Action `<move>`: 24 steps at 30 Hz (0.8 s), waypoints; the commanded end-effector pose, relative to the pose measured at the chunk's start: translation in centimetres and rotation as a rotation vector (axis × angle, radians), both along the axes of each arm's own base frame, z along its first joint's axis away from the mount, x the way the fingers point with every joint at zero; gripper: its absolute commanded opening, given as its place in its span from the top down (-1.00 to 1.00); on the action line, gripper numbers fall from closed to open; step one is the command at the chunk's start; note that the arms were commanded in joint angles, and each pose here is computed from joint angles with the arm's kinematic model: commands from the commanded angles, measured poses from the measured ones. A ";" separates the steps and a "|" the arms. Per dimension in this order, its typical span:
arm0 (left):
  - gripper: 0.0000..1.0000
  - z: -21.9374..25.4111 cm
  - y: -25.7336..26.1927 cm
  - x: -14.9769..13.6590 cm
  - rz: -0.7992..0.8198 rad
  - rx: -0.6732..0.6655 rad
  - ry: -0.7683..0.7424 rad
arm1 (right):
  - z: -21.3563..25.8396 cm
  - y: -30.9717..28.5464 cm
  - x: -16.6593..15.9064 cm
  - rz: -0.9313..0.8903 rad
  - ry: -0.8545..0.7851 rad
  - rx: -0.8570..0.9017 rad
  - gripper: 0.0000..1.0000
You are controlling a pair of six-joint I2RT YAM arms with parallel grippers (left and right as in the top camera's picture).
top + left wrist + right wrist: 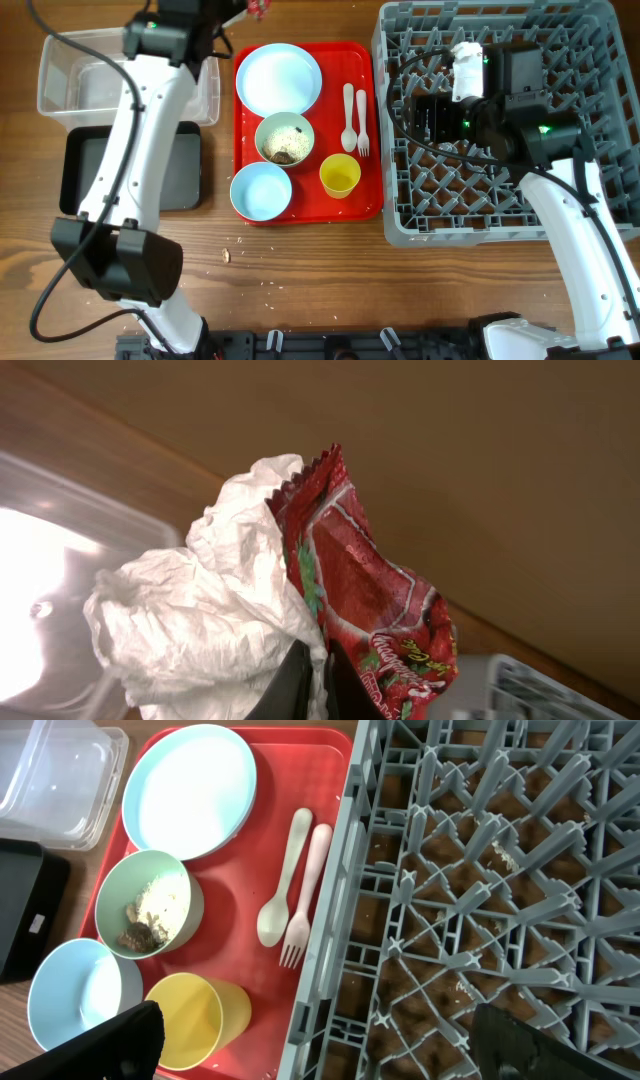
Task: Sort waste into correct bins and load items into the dishwasher rack
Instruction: 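Carry the tissue and wrapper left and drop into the clear bin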
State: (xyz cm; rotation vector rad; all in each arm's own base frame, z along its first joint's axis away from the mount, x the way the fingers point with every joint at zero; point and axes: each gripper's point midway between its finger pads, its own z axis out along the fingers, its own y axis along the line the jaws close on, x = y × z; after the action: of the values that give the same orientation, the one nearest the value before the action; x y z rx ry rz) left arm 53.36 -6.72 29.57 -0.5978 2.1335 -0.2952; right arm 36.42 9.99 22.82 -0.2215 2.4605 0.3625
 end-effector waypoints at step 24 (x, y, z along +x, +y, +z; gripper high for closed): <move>-0.57 -15.0 18.2 -0.1 0.251 0.131 0.394 | 0.6 0.2 0.2 -0.003 -0.007 0.022 -0.99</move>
State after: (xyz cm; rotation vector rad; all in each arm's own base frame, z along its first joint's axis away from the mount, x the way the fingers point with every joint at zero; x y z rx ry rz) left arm 52.58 11.52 9.76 -1.0339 2.4378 0.1075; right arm 36.41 9.99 22.81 -0.2214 2.4608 0.3624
